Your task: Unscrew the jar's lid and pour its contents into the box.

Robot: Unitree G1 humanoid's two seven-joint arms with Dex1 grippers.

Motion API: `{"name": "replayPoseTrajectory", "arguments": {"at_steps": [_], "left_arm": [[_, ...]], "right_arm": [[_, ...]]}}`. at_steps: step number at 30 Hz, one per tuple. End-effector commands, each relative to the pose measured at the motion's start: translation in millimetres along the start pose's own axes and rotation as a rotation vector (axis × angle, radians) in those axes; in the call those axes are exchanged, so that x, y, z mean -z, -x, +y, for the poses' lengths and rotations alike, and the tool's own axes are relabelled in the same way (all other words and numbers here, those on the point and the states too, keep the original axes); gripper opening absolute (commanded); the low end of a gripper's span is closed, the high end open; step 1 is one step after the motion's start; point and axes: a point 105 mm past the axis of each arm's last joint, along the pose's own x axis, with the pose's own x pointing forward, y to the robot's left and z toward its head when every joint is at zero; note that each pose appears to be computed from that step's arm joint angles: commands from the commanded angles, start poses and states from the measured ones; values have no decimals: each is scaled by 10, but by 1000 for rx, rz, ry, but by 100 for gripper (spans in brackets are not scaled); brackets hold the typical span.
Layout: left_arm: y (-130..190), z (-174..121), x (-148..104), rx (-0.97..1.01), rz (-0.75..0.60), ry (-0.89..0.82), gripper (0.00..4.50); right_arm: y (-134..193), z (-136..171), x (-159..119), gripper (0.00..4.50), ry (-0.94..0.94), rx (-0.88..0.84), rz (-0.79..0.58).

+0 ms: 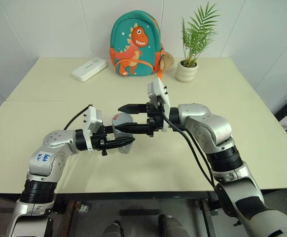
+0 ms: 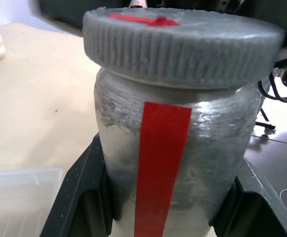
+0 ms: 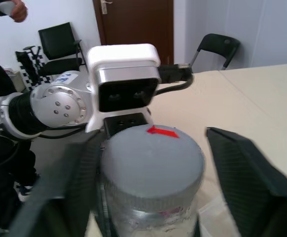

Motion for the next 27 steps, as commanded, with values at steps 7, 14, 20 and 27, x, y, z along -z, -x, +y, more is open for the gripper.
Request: {"name": "replayPoseTrajectory", "arguments": {"at_steps": [7,14,20,27], "left_arm": [[2,-42,-88,12,-20,-40,195],[25,-43,-84,0,-20,-41,195],[108,-20,-80,-32,-24,-35,195],[130,5,-106,-46,-40,-33,195]], "right_arm": [[88,8,-595,261,-154,-6,-276],[466,-207,-466,261,-33,218,-237],[1042,-574,186,261,24,544,-81],[1447,-748,960,261,10,786,5]]}}
